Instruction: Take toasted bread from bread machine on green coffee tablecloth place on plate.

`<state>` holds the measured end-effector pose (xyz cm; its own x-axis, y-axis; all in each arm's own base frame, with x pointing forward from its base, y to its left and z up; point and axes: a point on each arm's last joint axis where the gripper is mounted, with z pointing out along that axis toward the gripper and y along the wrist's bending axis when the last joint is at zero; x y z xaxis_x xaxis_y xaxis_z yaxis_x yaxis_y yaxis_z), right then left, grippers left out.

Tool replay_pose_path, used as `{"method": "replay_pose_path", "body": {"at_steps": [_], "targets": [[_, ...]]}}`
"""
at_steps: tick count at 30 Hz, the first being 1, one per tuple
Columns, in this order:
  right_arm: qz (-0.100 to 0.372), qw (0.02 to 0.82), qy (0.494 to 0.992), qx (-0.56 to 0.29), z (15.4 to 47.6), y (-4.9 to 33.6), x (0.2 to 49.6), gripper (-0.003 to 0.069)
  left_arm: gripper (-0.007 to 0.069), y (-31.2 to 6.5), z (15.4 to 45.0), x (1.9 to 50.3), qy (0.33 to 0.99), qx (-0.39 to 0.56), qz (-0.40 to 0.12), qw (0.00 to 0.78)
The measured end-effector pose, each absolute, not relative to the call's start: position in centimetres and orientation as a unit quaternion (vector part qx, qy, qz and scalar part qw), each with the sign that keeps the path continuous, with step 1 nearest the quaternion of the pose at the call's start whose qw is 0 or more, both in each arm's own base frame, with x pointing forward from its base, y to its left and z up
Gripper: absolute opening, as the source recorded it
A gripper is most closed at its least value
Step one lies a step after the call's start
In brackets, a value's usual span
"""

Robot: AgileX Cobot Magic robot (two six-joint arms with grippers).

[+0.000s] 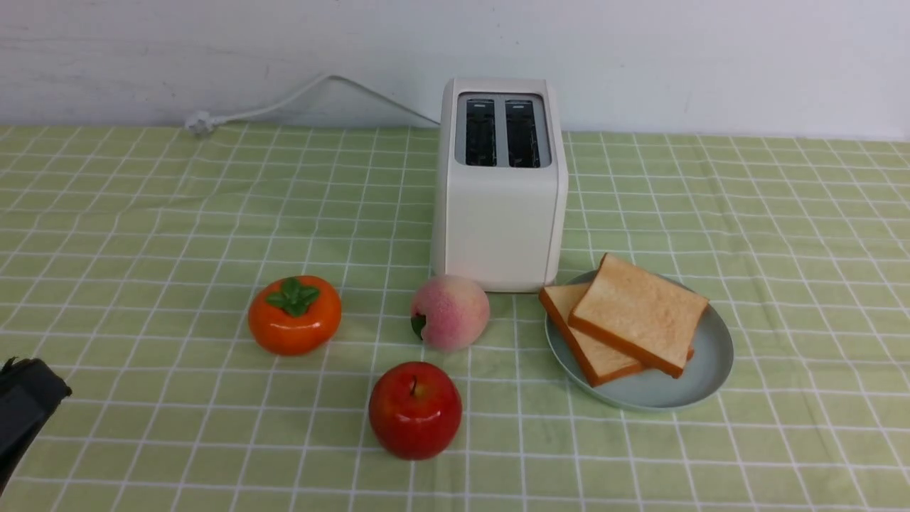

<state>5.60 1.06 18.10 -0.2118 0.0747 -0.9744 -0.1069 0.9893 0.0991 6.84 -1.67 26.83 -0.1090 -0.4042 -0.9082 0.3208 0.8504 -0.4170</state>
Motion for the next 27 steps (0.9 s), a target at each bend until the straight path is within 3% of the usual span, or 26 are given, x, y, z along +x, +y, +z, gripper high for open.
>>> {"method": "replay_pose_path", "body": {"at_steps": [10, 27], "targets": [[0.065, 0.583, 0.807, 0.066, 17.26, 0.16, 5.18, -0.0020, -0.0010, -1.67, 26.83, 6.84, 0.693, -0.030, -0.272, 0.667], [0.061, 0.585, 0.808, 0.004, 17.30, 0.77, 5.15, -0.0017, 0.0005, -1.67, 26.83, 6.84, 0.693, -0.030, -0.272, 0.667]]}}
